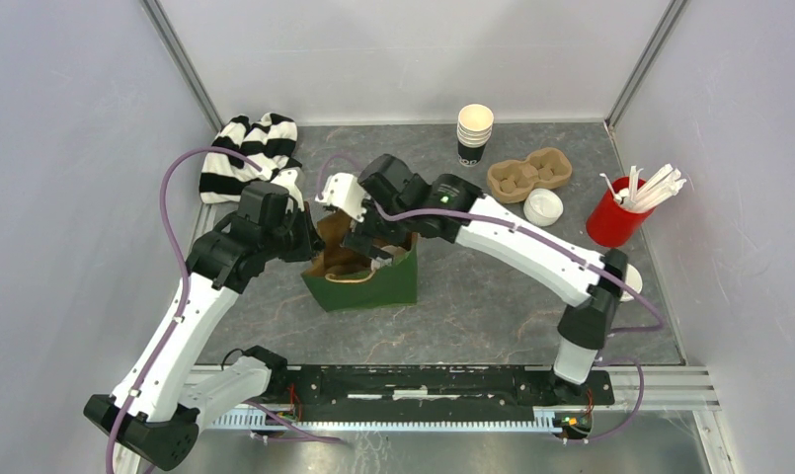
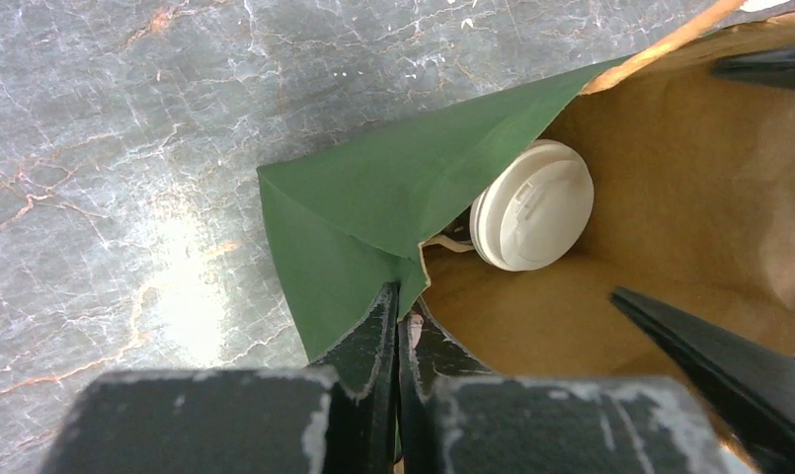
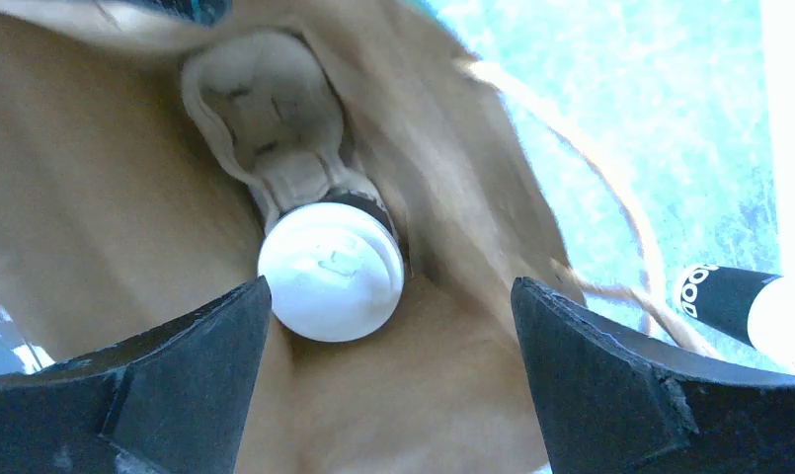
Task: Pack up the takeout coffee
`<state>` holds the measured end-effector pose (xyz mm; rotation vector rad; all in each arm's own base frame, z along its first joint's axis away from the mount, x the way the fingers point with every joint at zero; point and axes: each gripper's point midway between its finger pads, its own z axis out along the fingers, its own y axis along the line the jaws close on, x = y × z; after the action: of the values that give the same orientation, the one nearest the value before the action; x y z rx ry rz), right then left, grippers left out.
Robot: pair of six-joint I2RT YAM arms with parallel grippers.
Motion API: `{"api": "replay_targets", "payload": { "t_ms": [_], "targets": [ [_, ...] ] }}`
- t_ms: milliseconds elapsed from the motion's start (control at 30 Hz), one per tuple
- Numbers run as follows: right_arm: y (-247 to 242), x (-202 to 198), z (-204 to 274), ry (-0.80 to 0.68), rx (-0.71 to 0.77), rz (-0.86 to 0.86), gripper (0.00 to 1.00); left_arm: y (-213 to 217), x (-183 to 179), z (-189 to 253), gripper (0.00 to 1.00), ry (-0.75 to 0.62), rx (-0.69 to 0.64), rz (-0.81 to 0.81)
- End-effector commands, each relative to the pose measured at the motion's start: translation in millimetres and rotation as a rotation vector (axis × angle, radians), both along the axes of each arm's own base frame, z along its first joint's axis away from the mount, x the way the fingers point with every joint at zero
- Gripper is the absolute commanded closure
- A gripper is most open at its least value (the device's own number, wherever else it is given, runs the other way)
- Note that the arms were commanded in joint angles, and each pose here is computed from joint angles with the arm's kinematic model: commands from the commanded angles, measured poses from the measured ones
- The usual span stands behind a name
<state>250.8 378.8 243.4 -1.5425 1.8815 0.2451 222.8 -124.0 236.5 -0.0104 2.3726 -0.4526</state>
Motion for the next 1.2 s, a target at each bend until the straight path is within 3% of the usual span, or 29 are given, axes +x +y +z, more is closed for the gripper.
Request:
{"api": "replay_targets", "payload": {
  "t_ms": [0, 267, 400, 533, 733, 833, 1000, 1100, 1167],
  "targets": [
    [1.6, -7.4, 81.3, -0.053, 0.278, -0.081, 0.02, 2.5, -4.8, 2.3, 0.92, 0.033, -0.024, 0.058],
    [-17.3, -16.8, 171.5, -0.11, 0.585, -0.176, 0.02, 2.7, -6.4, 7.7, 0.85, 0.028, -0.035, 0.066],
    [-90.8, -9.1, 185.5, -0.146, 0.68, -0.54, 0.02, 3.4, -8.5, 12.9, 0.77, 0.017, -0.043, 0.067],
    [-164.3, -23.2, 131.8, -0.121, 0.568, -0.79, 0.02, 3.3, -11.3, 18.6, 0.7, 0.012, -0.05, 0.061],
    [-180.3, -64.4, 10.7, 0.102, 0.388, -0.809, 0.02, 2.6, -20.0, 20.7, 0.66, 0.027, -0.065, 0.048],
    [-138.1, -76.3, -43.6, 0.282, 0.519, -0.757, 0.02, 0.0, -23.5, 20.8, 0.66, 0.042, -0.081, 0.041],
    [-104.3, -77.9, -99.8, 0.548, 0.824, -0.951, 0.02, -4.3, -28.3, 22.8, 0.66, 0.064, -0.107, 0.03],
    [-88.5, -74.2, -115.0, 0.64, 0.931, -0.99, 0.02, -7.9, -31.5, 20.5, 0.66, 0.087, -0.135, 0.036],
    [-80.2, -71.1, -124.3, 0.674, 0.927, -1.018, 0.02, -12.3, -34.7, 19.1, 0.66, 0.107, -0.164, 0.033]
  ]
}}
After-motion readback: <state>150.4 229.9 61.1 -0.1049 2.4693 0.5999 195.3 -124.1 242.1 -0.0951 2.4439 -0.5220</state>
